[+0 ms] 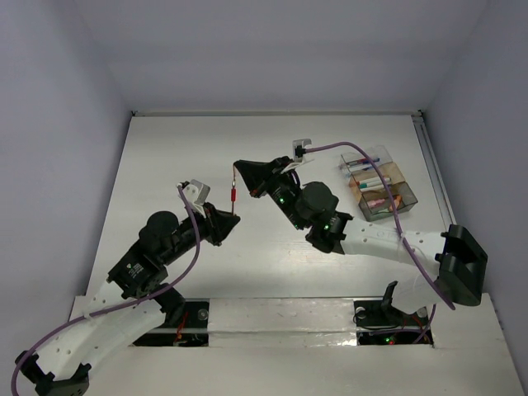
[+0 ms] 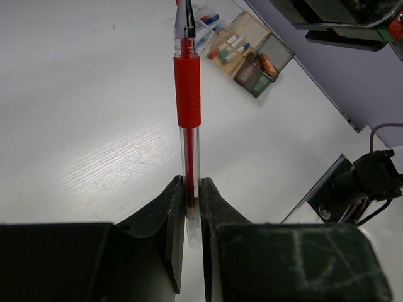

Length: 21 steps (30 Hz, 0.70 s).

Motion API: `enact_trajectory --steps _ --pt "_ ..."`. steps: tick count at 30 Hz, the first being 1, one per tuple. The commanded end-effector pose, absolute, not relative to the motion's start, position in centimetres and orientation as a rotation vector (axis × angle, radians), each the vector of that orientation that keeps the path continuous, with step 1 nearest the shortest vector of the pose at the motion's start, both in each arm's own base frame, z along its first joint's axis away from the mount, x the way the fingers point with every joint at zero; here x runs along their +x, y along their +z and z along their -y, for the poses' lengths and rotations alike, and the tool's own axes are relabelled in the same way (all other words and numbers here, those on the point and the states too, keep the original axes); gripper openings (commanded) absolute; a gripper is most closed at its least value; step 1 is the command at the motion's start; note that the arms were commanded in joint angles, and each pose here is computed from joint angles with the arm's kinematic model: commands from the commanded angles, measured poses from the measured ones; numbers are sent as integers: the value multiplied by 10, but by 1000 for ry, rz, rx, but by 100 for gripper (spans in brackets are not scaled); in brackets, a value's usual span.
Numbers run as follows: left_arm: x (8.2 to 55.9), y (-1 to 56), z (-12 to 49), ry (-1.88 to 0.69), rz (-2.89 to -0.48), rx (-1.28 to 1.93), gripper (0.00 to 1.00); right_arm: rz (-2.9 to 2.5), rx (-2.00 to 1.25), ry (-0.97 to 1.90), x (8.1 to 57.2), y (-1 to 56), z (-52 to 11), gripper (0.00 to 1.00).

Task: Sort the stationery into containers
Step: Close the pen cap on the pen.

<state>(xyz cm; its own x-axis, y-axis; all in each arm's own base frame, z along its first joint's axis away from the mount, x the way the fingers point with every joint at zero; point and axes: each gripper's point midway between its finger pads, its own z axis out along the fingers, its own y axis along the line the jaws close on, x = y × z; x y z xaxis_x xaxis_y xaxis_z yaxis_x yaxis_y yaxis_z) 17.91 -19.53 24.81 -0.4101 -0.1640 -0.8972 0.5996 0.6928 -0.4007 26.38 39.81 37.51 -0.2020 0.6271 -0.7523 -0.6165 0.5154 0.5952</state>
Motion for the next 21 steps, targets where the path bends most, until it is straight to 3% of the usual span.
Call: enact_trajectory --steps 1,21 --pt "181 269 194 -887 -1751 319 0 -1311 34 1169 256 391 -395 0" --pt "177 267 203 -930 -1752 373 0 -1303 9 1118 260 391 -409 0"
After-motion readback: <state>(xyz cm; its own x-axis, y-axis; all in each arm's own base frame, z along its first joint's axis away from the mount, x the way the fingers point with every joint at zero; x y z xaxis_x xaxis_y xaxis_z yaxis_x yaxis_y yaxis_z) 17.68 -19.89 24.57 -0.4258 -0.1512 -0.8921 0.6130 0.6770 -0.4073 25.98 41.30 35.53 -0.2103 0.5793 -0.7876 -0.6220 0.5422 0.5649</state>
